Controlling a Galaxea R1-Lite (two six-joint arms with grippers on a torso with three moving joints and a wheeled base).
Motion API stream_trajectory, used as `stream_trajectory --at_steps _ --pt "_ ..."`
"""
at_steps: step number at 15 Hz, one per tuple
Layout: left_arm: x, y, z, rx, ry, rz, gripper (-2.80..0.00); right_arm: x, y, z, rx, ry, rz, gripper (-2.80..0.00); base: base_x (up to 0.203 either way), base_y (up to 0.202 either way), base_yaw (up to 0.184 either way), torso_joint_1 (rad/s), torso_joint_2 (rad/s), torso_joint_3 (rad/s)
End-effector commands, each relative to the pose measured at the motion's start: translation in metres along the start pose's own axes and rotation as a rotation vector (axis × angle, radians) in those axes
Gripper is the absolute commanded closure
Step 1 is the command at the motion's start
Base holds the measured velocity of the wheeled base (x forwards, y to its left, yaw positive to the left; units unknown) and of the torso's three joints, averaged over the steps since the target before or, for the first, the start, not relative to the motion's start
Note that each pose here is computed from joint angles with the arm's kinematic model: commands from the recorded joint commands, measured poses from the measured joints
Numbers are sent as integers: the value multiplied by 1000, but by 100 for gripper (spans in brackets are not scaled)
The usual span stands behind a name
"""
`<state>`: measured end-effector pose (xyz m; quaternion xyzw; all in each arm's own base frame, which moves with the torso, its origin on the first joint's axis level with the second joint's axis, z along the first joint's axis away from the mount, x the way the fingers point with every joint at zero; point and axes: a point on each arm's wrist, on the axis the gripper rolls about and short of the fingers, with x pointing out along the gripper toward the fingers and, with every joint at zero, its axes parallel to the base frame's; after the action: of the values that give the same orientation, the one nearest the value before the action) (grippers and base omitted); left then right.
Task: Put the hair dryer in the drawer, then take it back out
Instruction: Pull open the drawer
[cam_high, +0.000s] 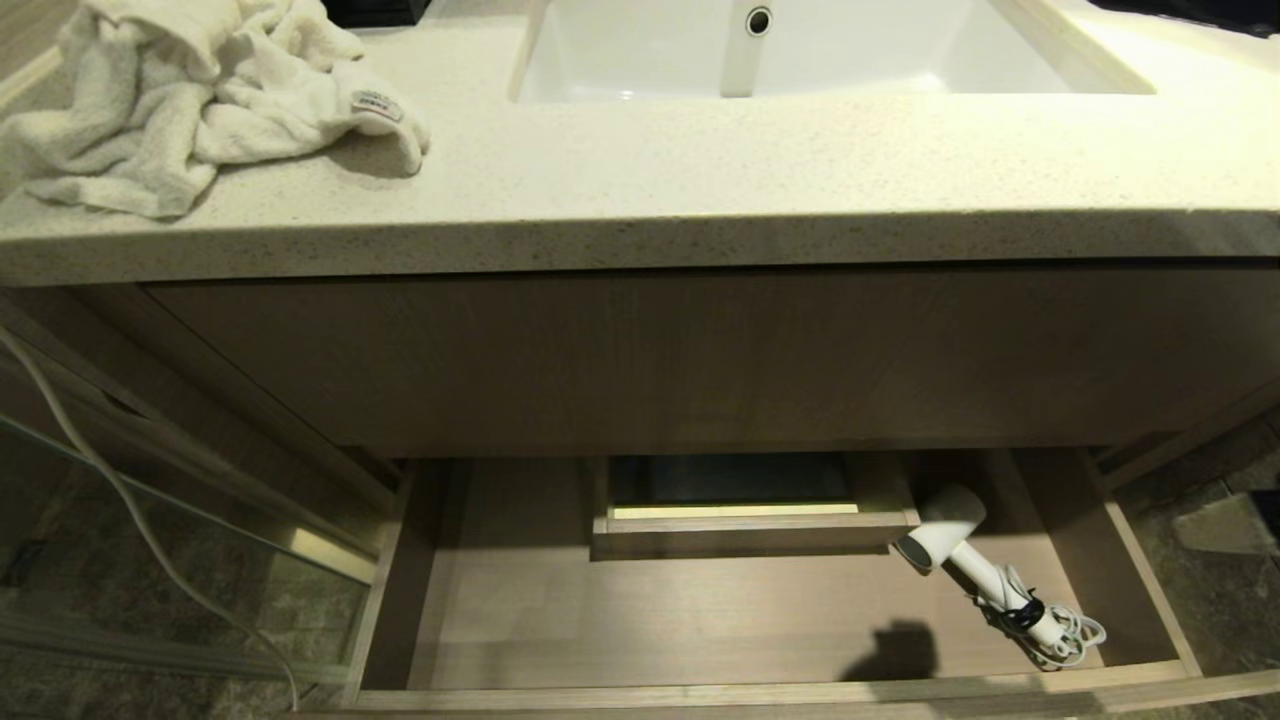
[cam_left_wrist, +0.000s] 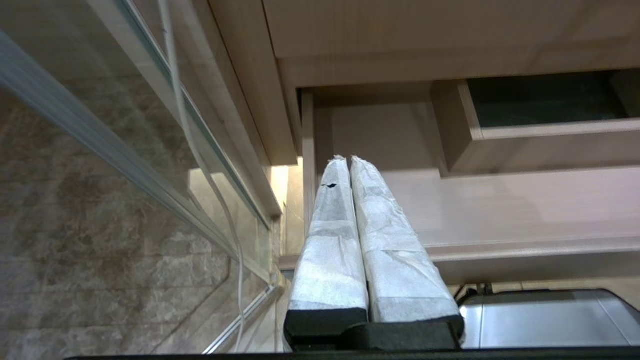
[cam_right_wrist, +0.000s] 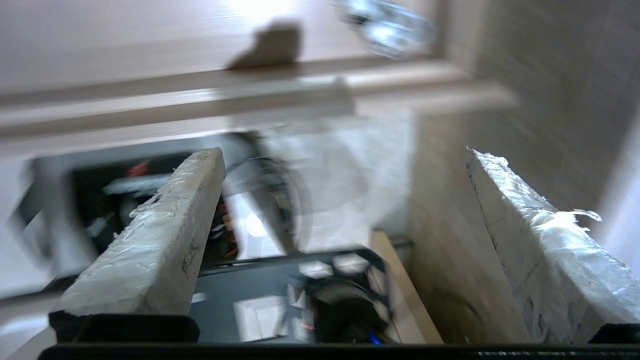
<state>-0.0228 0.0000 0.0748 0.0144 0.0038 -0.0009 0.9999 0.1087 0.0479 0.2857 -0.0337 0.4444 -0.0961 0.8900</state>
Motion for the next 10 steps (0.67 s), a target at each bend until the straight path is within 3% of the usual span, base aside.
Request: stream_trajectory --at_steps 1,3,4,10 --pt "0 0 0 0 2 0 0 -30 -45 -46 108 -20 -78 -280 0 0 0 0 0 0" --pt "0 0 0 0 2 0 0 -35 -60 -71 217 64 -162 -280 0 0 0 0 0 0" --pt "0 0 0 0 2 0 0 -33 -63 -80 222 86 -183 -280 0 0 0 0 0 0" --pt "0 0 0 0 2 0 0 30 -50 -122 107 148 -331 -280 0 0 0 0 0 0"
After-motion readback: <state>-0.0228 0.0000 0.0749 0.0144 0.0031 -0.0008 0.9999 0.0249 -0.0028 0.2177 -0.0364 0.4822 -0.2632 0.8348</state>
